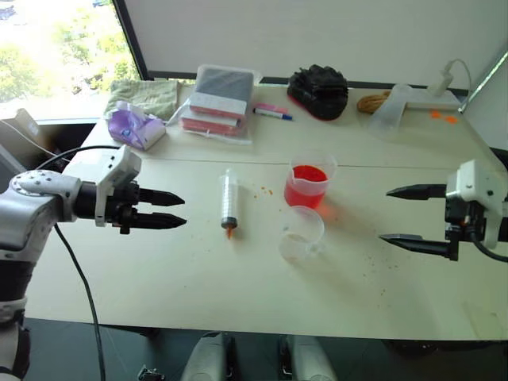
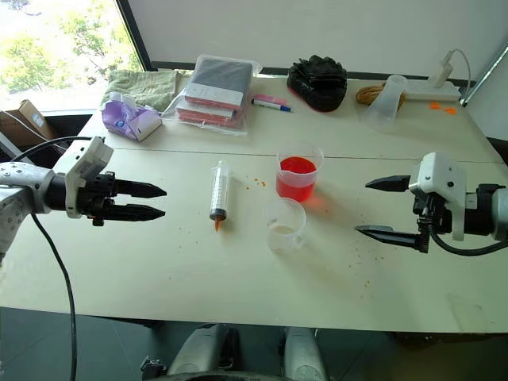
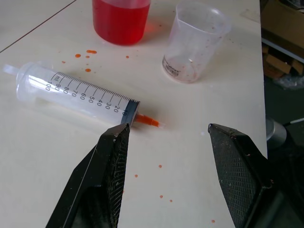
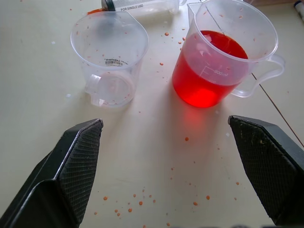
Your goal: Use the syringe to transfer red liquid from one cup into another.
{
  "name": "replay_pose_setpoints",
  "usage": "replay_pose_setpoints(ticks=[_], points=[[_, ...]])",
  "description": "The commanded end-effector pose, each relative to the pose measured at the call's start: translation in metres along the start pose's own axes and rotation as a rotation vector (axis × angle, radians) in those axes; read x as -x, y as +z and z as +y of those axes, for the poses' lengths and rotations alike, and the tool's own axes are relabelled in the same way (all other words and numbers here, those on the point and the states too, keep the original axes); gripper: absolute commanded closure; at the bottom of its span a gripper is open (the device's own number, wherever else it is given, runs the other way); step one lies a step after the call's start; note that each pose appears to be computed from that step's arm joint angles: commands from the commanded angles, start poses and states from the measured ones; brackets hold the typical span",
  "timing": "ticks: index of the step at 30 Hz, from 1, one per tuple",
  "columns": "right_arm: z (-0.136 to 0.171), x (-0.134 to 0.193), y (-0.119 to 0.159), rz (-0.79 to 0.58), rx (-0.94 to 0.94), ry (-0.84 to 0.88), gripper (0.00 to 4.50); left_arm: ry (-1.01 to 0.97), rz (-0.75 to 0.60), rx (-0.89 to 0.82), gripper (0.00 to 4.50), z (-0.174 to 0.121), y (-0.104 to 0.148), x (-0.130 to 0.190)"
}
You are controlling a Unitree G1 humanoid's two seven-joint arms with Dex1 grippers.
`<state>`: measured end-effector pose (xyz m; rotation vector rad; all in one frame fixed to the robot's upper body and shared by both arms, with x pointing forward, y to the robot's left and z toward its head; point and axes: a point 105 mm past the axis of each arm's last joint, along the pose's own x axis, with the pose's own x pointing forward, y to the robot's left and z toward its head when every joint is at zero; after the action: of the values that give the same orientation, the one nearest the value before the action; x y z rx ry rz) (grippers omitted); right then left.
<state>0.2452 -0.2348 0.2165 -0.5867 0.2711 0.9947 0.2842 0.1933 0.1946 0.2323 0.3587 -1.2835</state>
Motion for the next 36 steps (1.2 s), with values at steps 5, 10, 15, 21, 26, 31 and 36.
replay_pose_setpoints(ticks=[5, 10, 15, 21, 26, 31, 36], points=[[-0.003, 0.004, 0.007, -0.004, 0.023, -0.032, 0.07, 0.058, -0.022, 0.001, 1.75, 0.01, 0.018, 0.0], [-0.003, -0.001, 0.01, -0.031, 0.021, -0.045, 0.07, 0.147, -0.046, 0.094, 1.75, 0.033, 0.047, -0.015], [-0.001, -0.009, 0.012, -0.079, 0.01, -0.076, 0.07, 0.211, 0.078, 0.274, 1.75, 0.049, 0.072, -0.039], [0.016, -0.015, 0.008, -0.137, -0.042, -0.113, 0.07, 0.32, 0.263, 0.446, 1.75, 0.066, 0.095, -0.066], [0.028, -0.017, 0.001, -0.134, -0.062, -0.161, 0.07, 0.446, 0.374, 0.422, 1.75, 0.084, 0.097, -0.084], [0.042, -0.019, -0.002, -0.125, -0.086, -0.168, 0.07, 0.48, 0.366, 0.474, 1.75, 0.089, 0.097, -0.091], [0.043, -0.019, -0.004, -0.12, -0.094, -0.179, 0.07, 0.526, 0.364, 0.569, 1.75, 0.085, 0.099, -0.099]])
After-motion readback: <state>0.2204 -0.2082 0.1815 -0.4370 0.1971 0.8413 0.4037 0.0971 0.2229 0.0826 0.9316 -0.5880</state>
